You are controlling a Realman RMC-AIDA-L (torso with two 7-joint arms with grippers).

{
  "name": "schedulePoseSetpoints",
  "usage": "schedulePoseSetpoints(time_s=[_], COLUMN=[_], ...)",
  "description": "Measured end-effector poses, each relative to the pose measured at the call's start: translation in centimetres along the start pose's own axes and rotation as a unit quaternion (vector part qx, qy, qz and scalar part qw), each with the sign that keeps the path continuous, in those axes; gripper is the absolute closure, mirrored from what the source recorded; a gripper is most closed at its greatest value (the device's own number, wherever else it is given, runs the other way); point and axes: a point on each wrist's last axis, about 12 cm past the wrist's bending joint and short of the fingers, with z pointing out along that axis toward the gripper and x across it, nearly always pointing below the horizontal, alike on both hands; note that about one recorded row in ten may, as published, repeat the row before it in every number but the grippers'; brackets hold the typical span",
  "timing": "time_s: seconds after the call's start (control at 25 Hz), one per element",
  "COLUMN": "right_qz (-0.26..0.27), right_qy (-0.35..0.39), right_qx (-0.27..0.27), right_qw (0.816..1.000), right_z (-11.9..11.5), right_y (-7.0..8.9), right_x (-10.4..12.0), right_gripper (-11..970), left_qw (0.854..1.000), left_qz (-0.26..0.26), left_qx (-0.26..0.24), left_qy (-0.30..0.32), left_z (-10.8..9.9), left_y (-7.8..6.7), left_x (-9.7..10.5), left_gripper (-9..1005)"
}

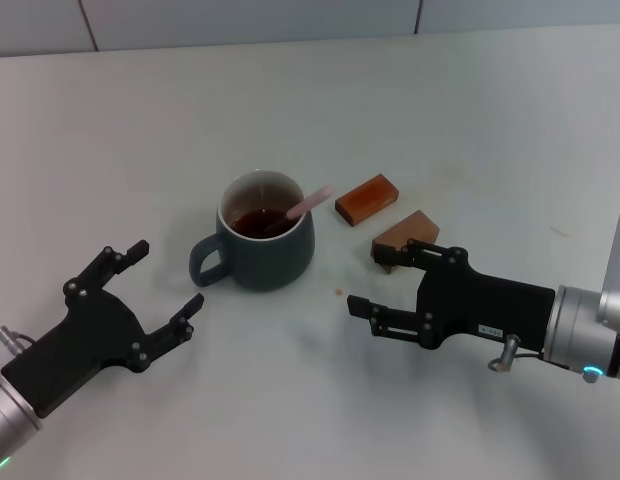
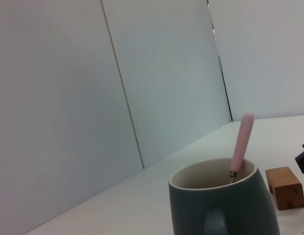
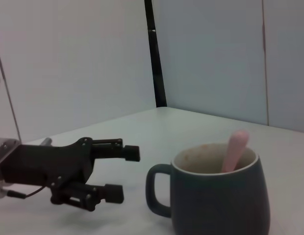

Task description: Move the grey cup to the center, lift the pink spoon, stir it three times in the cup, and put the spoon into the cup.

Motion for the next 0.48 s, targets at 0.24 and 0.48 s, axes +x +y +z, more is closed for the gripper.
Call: schedulePoseSetpoints(time_s=[0.24,0.48], right_qz=[0.005,0.004], right_qy=[-0.006,-0.006], right_qx=[0.007,0.004], right_qw=[1.000,1.000], right_z=[0.05,0.24], right_y=[-0.11,-0.07], right_x=[-0.10,-0.18], right_gripper=[216,216], left_qw=[1.000,1.000], left_qz=[0.000,0.001], left_qx=[0.002,0.007], left_qy=[0.001,0.000], left_z=[-0.12,-0.01], left_y=[-0.10,-0.14], left_x=[0.05,0.00], left_gripper=[146,146])
